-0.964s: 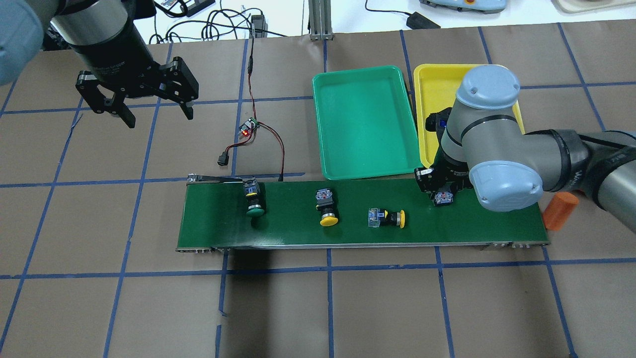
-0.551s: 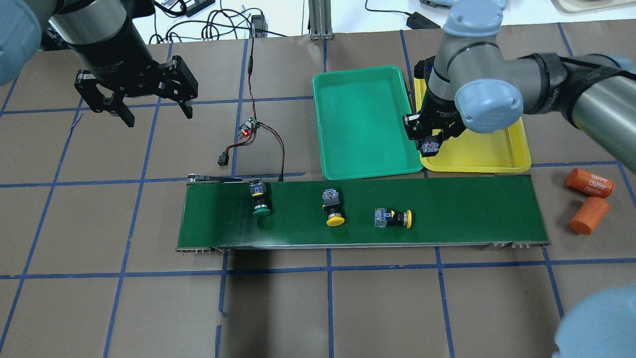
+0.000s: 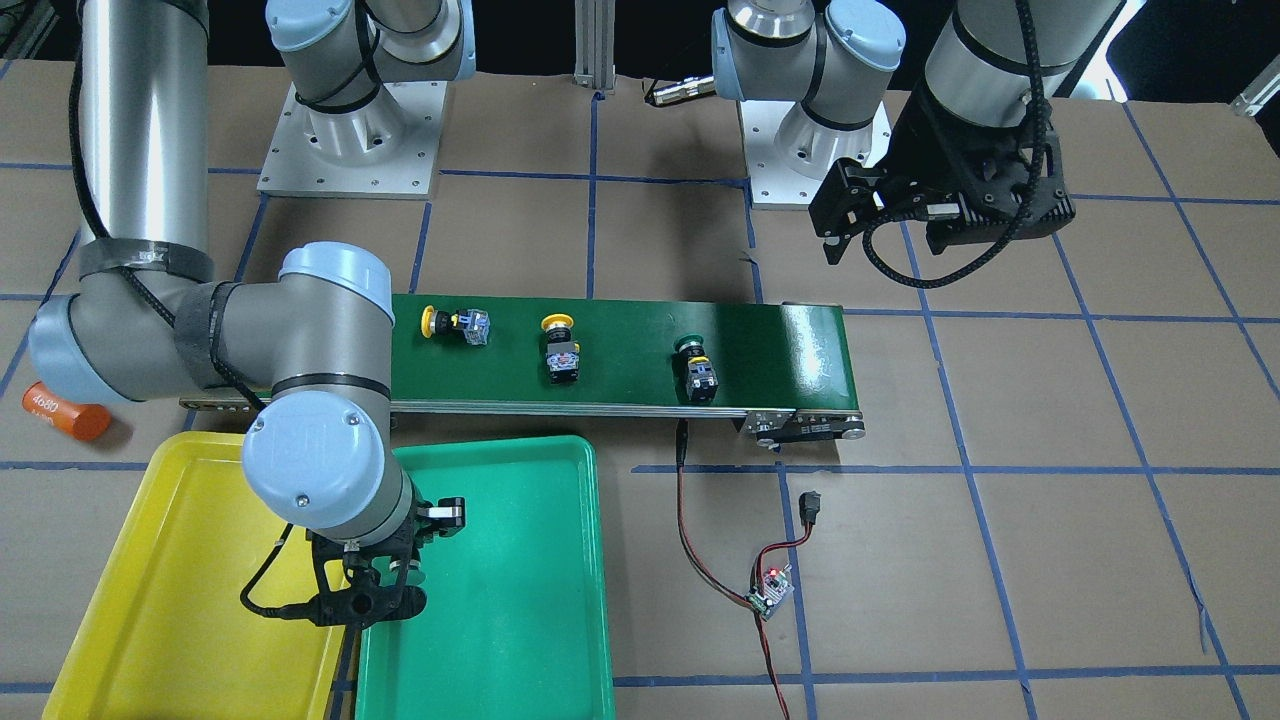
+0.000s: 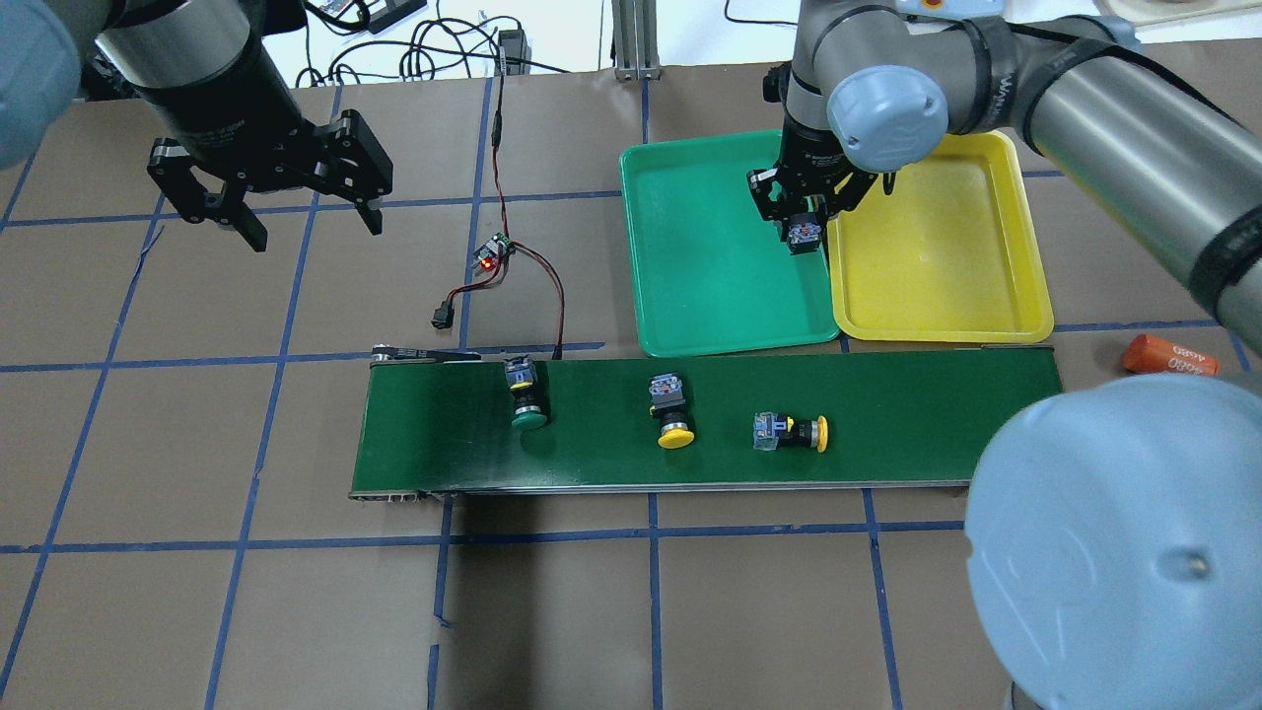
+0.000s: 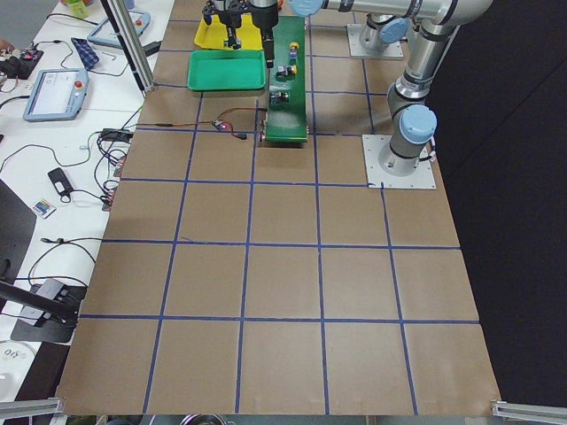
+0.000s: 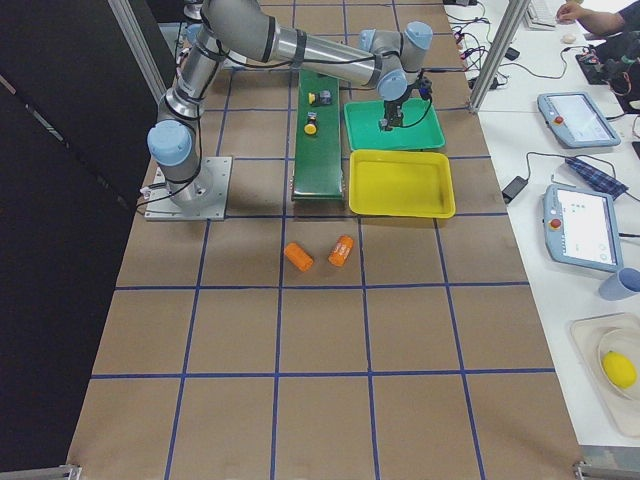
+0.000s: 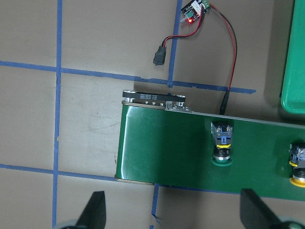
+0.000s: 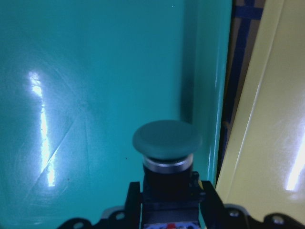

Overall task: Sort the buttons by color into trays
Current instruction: 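Carry the green-capped switch into the green tray and open the right gripper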

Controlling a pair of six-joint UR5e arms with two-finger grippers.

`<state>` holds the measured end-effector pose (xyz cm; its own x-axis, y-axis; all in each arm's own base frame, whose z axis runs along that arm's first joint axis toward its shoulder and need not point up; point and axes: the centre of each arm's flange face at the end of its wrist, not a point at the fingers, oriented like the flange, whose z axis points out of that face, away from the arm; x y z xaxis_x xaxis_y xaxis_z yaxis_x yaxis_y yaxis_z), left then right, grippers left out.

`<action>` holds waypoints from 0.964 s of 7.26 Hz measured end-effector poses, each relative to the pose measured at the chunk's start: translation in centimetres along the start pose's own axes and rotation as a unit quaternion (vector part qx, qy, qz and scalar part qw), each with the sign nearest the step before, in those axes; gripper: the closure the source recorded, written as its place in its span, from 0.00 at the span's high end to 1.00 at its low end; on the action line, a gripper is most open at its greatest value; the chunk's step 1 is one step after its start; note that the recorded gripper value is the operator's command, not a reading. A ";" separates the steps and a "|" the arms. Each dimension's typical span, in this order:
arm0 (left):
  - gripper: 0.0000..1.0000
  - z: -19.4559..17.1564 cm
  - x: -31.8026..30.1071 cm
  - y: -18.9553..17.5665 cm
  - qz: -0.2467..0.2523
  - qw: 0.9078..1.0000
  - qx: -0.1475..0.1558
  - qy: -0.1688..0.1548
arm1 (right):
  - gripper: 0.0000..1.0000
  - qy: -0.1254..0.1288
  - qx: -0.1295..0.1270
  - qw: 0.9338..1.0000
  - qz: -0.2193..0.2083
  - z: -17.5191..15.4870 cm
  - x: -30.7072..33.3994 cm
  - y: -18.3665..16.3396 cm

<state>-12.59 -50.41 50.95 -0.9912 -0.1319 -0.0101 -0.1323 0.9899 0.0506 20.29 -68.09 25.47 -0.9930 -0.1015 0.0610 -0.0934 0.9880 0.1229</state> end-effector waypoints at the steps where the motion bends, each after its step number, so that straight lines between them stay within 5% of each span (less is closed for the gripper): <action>1: 1.00 -0.2 -0.1 -0.1 -0.001 1.000 0.002 0.000 | 0.98 0.000 -0.004 1.000 -0.001 0.3 0.2 0.0; 4: 1.00 -0.6 -0.7 -0.2 -0.006 1.000 0.004 0.000 | 0.96 0.000 0.000 1.000 -0.016 -2.2 1.6 3.3; 7: 1.00 -0.8 -0.8 -0.2 -0.007 1.000 0.006 0.000 | 0.96 -0.005 0.003 1.000 -0.012 -5.2 5.5 13.1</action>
<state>-11.82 -50.52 51.71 -0.9894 -0.1451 -0.0105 -0.1454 0.9886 0.0390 13.94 -56.27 32.54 -0.9910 -0.1250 0.0483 -0.1186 0.9859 0.1179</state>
